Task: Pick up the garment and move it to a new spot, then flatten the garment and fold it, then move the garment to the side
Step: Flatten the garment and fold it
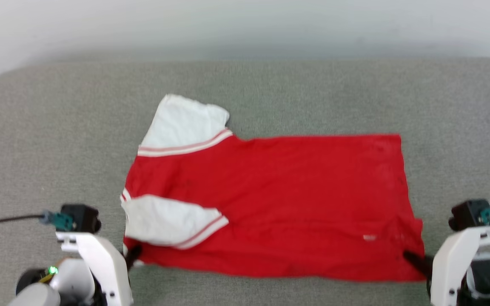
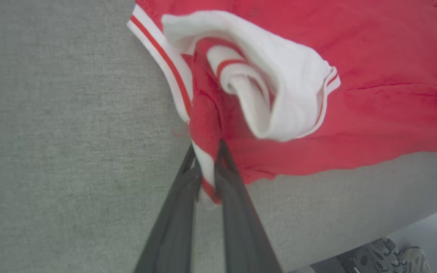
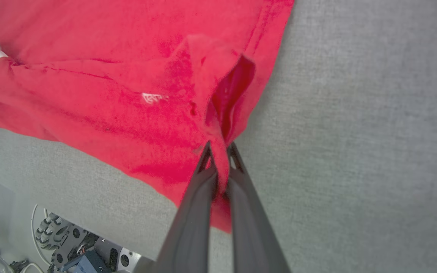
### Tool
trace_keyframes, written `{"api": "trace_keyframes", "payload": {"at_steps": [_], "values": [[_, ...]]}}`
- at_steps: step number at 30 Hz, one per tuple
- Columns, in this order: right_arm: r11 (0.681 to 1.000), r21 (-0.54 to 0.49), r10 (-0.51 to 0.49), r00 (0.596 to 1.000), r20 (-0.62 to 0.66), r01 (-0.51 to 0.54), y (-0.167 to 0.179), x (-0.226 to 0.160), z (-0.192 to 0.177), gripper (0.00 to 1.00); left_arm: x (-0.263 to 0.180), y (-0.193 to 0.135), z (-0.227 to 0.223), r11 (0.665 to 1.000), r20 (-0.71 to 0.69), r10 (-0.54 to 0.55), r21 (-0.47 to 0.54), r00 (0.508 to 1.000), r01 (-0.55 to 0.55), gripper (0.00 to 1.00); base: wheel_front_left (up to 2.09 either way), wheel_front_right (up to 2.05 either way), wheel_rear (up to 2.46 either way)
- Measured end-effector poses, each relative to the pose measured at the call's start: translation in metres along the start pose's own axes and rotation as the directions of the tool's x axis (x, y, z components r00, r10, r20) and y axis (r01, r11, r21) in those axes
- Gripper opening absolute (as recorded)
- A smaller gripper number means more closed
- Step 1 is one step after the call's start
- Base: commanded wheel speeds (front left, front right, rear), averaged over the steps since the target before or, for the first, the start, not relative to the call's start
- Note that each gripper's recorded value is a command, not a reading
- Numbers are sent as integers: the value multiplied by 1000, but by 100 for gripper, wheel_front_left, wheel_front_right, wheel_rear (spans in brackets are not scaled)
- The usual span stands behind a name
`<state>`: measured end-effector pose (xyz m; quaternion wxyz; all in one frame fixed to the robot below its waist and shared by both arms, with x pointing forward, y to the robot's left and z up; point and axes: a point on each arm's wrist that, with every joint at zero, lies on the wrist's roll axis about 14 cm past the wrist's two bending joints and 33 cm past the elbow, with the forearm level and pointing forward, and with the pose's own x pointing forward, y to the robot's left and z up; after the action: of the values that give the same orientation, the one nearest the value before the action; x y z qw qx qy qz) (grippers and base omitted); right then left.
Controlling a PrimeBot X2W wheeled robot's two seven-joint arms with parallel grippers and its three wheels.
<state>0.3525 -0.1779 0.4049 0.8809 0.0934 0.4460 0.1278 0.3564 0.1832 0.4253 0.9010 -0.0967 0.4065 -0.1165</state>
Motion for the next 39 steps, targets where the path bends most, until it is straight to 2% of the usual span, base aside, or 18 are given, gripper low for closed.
{"api": "trace_keyframes", "payload": {"at_steps": [6,7,8,9,10,13,16,20,26,30,34,39], "values": [[999,44,-11,999,-49,13,2,-20,-41,0,-16,-4,-40,998,-57,-6,-66,998,2,0,0,0,0],[999,48,-14,999,-49,16,3,-21,-45,24,-17,-6,-44,997,-56,-12,-78,998,8,0,0,0,0],[999,47,-21,999,-42,23,3,-22,-48,93,-17,-9,-46,996,-51,-20,-90,999,16,11,0,0,0],[999,48,-25,999,-28,26,3,-23,-49,100,-16,-11,-49,996,-56,-24,-91,998,19,69,0,0,0],[998,53,-26,1000,-3,26,4,-23,-47,100,-15,-12,-51,995,-57,-27,-94,998,21,100,0,0,0],[999,34,-31,994,105,28,7,-25,-31,100,-12,-10,-45,995,-10,-11,-98,1000,10,100,0,0,0],[998,-4,-64,964,257,67,2,-35,-6,100,-14,-2,-14,997,116,30,-80,993,-20,100,0,0,0],[993,-11,-99,886,452,116,-5,-56,25,100,-22,1,32,998,287,63,-46,956,-52,100,0,0,0],[980,5,-150,726,672,198,-14,-87,67,100,-26,-12,101,998,489,45,15,871,-60,100,0,0,0],[974,19,-163,637,754,227,-13,-98,90,100,-12,-20,129,999,530,22,21,848,-39,100,0,0,0],[971,33,-167,578,799,235,-14,-99,108,100,12,-24,160,1000,541,1,0,841,-2,100,0,0,0],[970,37,-173,572,802,241,-18,-80,120,100,62,-22,176,1000,444,-28,6,896,28,100,0,0,0]]}}
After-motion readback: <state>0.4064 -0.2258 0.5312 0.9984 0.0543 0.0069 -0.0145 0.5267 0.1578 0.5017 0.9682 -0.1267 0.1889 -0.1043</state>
